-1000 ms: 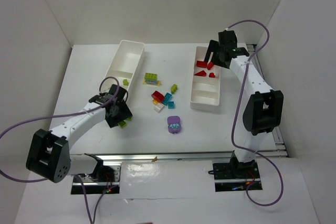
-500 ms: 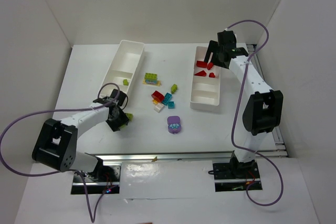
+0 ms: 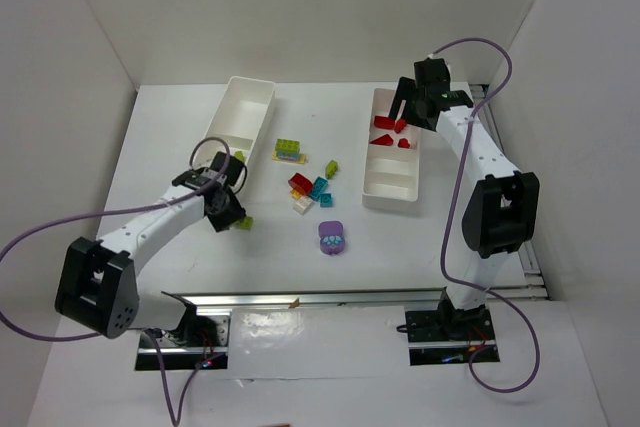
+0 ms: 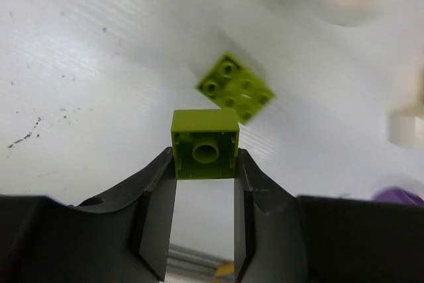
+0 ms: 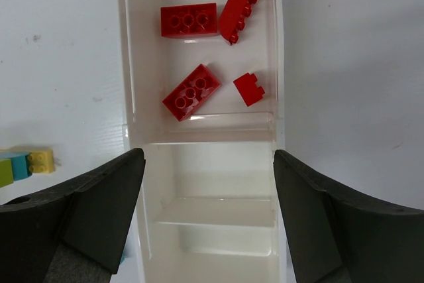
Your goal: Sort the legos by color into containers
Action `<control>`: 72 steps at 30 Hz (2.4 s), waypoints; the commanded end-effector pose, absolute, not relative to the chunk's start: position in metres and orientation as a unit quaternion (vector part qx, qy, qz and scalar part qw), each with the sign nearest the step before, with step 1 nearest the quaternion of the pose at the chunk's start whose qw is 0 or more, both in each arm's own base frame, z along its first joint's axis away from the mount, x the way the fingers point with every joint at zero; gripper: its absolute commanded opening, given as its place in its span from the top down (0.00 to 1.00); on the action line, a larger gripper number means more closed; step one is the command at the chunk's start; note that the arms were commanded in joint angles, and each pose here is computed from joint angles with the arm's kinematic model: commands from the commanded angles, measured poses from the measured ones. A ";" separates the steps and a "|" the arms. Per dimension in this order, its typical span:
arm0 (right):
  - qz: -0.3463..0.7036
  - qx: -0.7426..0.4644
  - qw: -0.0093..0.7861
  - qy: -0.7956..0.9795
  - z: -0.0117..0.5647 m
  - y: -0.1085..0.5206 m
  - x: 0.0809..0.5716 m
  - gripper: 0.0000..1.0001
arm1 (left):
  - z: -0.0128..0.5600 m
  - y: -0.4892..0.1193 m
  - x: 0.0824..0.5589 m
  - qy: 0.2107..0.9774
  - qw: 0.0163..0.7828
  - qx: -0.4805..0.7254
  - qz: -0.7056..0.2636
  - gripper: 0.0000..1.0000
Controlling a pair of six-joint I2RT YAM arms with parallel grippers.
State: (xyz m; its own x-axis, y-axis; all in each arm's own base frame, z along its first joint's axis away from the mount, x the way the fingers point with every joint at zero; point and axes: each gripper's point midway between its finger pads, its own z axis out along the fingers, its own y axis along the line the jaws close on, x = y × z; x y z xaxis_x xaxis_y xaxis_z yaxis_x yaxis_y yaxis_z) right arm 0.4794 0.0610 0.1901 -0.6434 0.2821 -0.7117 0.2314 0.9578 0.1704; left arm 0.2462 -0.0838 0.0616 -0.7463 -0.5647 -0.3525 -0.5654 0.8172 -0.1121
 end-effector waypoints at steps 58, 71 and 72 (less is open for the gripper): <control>0.029 0.116 0.388 0.914 0.199 0.073 0.439 0.11 | 0.030 -0.114 0.292 0.931 0.193 -0.310 0.006 0.17; 0.028 0.107 0.375 0.920 0.188 0.081 0.437 0.11 | 0.024 -0.106 0.293 0.932 0.197 -0.301 0.041 0.60; 0.028 0.107 0.375 0.920 0.188 0.081 0.437 0.11 | 0.035 -0.110 0.297 0.933 0.213 -0.288 0.033 0.65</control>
State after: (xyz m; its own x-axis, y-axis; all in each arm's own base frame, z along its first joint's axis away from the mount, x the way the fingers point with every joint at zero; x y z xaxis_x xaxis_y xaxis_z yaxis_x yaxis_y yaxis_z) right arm 0.4361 0.0788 0.1804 -0.7069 0.2282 -0.6695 0.1837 0.9733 0.1378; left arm 0.2880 -0.1090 0.0175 -0.7398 -0.5664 -0.3632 -0.5887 0.8063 -0.0582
